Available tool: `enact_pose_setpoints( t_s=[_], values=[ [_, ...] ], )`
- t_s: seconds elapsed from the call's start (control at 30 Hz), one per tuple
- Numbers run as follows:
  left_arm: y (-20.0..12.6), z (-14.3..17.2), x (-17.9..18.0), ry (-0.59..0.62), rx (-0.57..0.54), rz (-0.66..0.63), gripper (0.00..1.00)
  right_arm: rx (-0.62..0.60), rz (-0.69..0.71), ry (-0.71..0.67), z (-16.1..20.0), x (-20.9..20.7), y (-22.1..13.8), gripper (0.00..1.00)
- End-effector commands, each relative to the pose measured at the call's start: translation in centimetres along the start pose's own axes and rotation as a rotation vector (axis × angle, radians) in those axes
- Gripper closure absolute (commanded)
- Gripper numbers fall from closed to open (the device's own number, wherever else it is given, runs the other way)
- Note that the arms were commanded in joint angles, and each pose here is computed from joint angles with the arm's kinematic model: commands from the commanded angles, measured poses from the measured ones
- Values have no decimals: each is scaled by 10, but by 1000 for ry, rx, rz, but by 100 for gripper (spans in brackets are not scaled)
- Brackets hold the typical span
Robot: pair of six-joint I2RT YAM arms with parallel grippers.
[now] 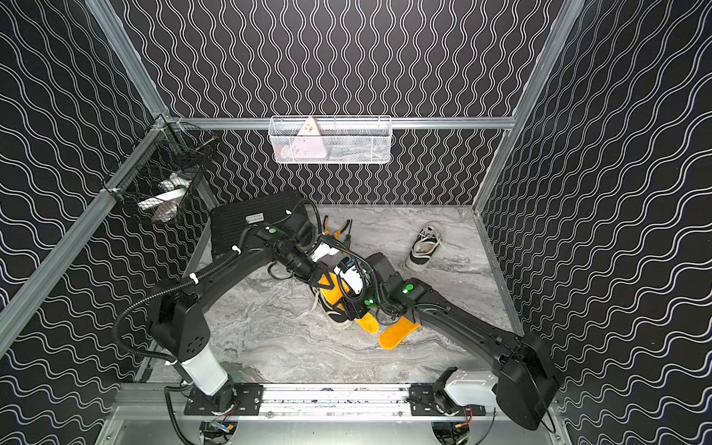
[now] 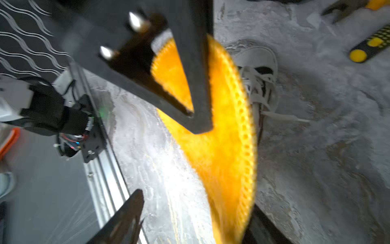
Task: Insert the insole into the shoe
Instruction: Pick up the insole from the center of the board.
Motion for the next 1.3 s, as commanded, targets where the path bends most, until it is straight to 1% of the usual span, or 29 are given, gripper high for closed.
enact_pose_setpoints(
  t_s=[0.0, 0.07, 0.2, 0.27, 0.4, 0.53, 0.63, 0.77, 0.83, 0.87, 0.97, 1.0, 1.13, 1.27],
  values=[
    [-4, -1, -10, -2, -14, 63, 100, -27, 192, -54, -5, -24, 4, 16],
    [-5, -1, -11, -9, -20, 64, 100, -47, 214, -83, -7, -25, 7, 16],
    [-5, 2, -10, -38, -16, 86, 100, -102, 211, -148, -9, -21, 14, 16],
    [-6, 3, -8, -60, -18, 106, 100, -111, 211, -174, -6, -19, 18, 16],
    [-4, 1, -10, -79, -18, 138, 100, -118, 255, -223, -1, -21, 28, 15],
    [-5, 5, -11, -81, -8, 140, 100, -148, 306, -253, -5, -26, 32, 14],
    [-4, 9, -9, -85, 12, 131, 100, -171, 333, -265, -9, -29, 33, 16],
    [-3, 12, -6, -93, 25, 123, 100, -190, 333, -267, -12, -29, 33, 22],
    [-2, 12, -5, -95, 34, 115, 100, -204, 348, -263, -14, -31, 31, 23],
    [-2, 11, -3, -103, 33, 105, 100, -209, 351, -262, -13, -31, 31, 23],
    [-1, 7, -1, -117, 30, 102, 99, -233, 352, -263, -14, -31, 29, 14],
    [-1, 6, -1, -122, 26, 97, 99, -240, 354, -264, -14, -31, 29, 1],
    [-3, 2, 1, -153, 22, 80, 97, -262, 375, -276, -17, -33, 30, 0],
    [-1, -1, 12, -241, 9, 54, 95, -274, 413, -306, -18, -36, 36, 1]
  ],
)
Point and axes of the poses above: each gripper's point midway between its finger pads, its own y axis out along the fingers, its own x axis along the line the jaws close on, z = x × y, the point moved 3 cm from there along -y, back along the fingers, and after that the axes turned 2 degrees about -y, right-handed, at the moved point
